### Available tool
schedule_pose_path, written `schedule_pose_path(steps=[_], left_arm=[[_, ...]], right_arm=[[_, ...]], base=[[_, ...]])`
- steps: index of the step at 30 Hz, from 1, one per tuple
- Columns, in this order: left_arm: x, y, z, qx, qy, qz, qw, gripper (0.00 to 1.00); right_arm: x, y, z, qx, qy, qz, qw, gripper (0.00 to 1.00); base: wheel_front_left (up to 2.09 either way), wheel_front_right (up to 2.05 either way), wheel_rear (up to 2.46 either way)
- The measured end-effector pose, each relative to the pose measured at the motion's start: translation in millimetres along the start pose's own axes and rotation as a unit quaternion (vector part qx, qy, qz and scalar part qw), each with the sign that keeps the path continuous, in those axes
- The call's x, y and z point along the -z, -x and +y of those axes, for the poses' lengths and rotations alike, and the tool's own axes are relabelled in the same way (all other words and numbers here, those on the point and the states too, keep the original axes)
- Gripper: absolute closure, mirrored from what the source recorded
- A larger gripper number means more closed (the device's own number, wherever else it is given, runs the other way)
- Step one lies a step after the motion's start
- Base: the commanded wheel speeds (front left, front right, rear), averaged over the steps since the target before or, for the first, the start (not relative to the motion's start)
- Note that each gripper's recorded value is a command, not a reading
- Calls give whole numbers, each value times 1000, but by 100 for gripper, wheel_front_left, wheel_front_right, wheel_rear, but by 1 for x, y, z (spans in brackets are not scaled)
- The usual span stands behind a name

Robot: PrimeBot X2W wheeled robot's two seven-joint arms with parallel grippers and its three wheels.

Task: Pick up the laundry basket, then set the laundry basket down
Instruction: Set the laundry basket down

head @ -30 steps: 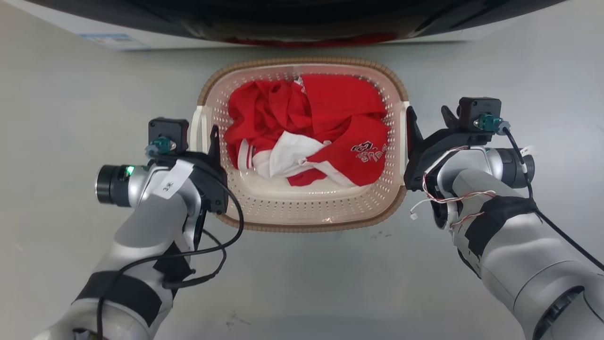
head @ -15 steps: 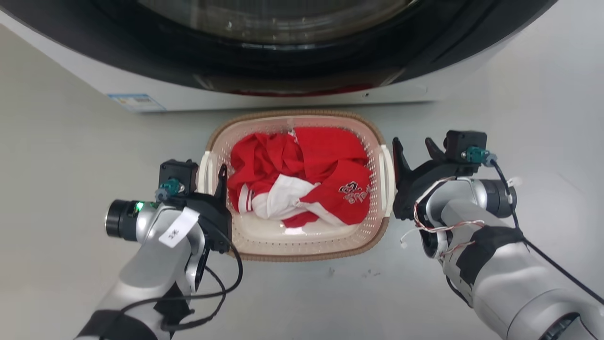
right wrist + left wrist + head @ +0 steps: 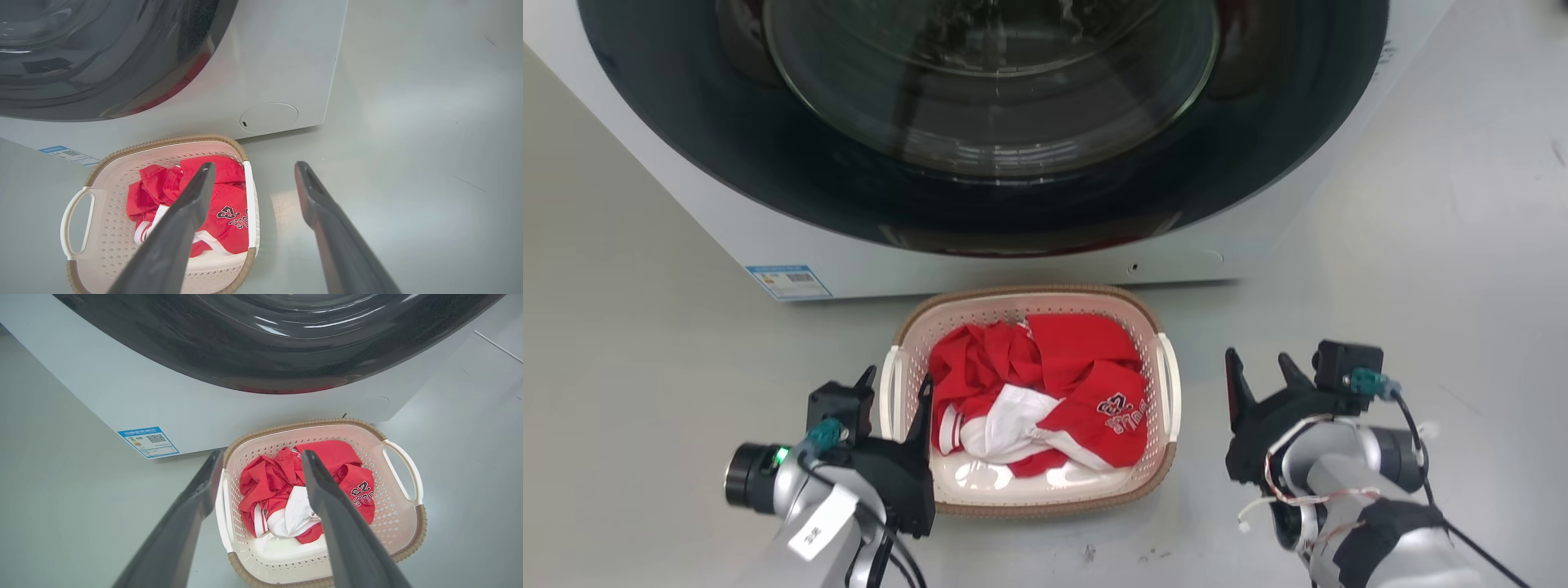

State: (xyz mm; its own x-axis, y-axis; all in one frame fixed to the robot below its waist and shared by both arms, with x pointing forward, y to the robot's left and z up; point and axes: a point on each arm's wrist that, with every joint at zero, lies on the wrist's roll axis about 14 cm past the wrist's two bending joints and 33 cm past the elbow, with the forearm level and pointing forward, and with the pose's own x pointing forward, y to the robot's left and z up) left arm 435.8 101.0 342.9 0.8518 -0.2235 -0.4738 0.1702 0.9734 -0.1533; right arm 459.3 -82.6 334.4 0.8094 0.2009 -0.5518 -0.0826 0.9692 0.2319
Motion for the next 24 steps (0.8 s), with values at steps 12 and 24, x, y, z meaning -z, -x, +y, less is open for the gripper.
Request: schedule_pose_path(steps=[12,24], left_arm=[[-12,60,18,-39,31,-65,997,0],[-29,108,23,-67,28,-139,988,0]], right_arm=[[-1,53,8,-17,-16,-53,998,0],[-28,99,6,-19,-19,-149,988,0]], base=[[0,0,0],[0,0,0]])
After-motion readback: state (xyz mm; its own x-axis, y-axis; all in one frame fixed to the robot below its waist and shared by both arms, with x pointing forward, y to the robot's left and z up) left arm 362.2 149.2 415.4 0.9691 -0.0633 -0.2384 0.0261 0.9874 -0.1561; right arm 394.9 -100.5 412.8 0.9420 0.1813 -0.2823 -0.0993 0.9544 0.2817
